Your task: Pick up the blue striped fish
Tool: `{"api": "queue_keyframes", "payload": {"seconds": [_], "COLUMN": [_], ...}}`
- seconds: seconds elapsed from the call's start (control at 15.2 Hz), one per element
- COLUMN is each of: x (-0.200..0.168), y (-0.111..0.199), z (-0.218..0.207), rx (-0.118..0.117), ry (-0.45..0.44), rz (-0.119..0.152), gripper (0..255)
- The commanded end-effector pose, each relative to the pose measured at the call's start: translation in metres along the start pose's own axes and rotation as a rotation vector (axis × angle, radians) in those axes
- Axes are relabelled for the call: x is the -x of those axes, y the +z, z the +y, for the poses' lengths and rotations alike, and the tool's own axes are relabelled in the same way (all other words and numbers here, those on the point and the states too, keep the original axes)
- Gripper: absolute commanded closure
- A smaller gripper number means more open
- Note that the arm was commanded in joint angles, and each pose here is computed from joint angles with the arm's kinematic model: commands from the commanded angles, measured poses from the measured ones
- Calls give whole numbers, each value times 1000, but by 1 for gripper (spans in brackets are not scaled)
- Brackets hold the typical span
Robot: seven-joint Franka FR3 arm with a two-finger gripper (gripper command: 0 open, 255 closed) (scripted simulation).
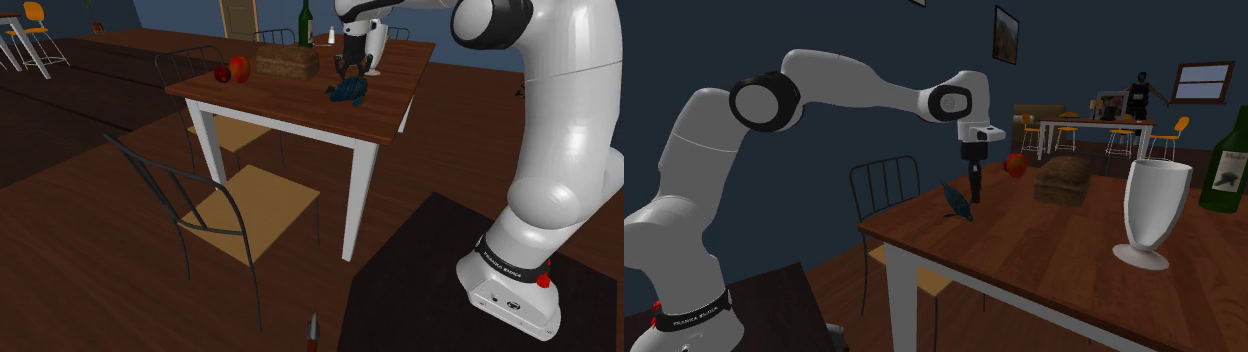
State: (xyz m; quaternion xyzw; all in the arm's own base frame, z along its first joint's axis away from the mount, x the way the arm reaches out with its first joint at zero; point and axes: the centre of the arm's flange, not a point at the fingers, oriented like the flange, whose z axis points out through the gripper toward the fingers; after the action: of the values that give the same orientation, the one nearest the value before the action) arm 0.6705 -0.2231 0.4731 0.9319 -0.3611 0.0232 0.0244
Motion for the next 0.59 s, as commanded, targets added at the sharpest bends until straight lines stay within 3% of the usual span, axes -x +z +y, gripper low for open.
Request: {"api": "queue_keyframes", "payload": {"seconds": [0.0,0.53], "x": [0,-2], "y": [1,-41], "z": [0,1], "rx": [1,1], "ry": [-1,-1], "rz": [-2,-2], "gripper": [255,255]}}
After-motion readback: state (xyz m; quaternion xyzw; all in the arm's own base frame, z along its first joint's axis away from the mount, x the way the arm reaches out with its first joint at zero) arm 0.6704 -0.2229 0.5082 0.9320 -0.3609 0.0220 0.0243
